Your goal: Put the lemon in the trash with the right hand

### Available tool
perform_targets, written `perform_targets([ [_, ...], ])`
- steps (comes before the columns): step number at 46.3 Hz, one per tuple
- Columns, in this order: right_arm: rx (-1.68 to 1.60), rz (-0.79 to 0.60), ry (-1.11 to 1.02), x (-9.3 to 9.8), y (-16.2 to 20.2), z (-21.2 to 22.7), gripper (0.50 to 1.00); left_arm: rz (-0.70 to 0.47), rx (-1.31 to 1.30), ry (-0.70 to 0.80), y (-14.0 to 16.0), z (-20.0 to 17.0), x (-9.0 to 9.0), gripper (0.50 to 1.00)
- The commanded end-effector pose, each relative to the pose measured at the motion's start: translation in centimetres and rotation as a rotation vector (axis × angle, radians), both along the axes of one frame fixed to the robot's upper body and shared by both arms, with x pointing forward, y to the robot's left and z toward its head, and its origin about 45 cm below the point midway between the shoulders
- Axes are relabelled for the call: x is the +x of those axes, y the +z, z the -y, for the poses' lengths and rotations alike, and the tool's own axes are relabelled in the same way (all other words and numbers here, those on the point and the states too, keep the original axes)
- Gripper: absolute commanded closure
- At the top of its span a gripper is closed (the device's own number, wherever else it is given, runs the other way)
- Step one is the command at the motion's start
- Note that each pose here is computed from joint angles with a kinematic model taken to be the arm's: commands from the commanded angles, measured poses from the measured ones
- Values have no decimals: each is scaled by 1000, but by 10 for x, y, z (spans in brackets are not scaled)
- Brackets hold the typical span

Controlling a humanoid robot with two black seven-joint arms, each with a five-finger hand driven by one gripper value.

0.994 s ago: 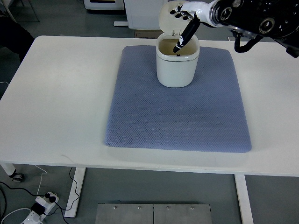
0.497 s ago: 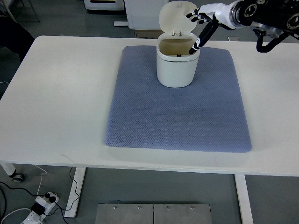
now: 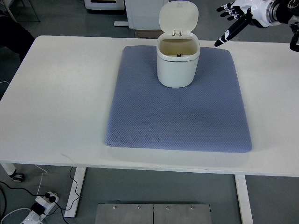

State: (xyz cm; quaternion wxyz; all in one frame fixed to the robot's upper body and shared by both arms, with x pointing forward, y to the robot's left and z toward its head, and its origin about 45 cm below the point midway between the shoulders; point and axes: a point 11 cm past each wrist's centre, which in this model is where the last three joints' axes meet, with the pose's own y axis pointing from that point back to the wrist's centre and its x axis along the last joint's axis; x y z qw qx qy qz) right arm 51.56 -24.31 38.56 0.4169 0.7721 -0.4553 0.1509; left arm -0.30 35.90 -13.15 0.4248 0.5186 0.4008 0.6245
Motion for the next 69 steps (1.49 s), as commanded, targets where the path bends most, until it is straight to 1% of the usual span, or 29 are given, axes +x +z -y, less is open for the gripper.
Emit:
perform_targets([
  [1,19,-2,-19,0,-4,6,509,0,0,0,0,0,0,500],
  [12,164,-25,-71,-2,-22,17,509,0,0,0,0,0,0,500],
  [24,380,24,-219,0,-36,42,511,0,0,0,0,0,0,500],
  [29,476,14,-246,-2,-47,45,509,0,0,0,0,0,0,500],
  [37,498,-8,-276,-6,-64,53,502,0,0,0,0,0,0,500],
  [40,508,-13,-285,-6,-65,55,502,0,0,0,0,0,0,500],
  [44,560,-8,-293,-5,-63,54,500,0,0,0,0,0,0,500],
  [49,647,-19,-329,-9,-76,59,500,0,0,0,0,0,0,500],
  [54,718,1,-357,-9,-78,65,500,0,0,0,0,0,0,500],
  [59,764,67,-378,-6,-79,77,500,0,0,0,0,0,0,500],
  [63,813,124,-371,-6,-76,80,500,0,0,0,0,0,0,500],
  [69,878,170,-389,-8,-83,81,500,0,0,0,0,0,0,500],
])
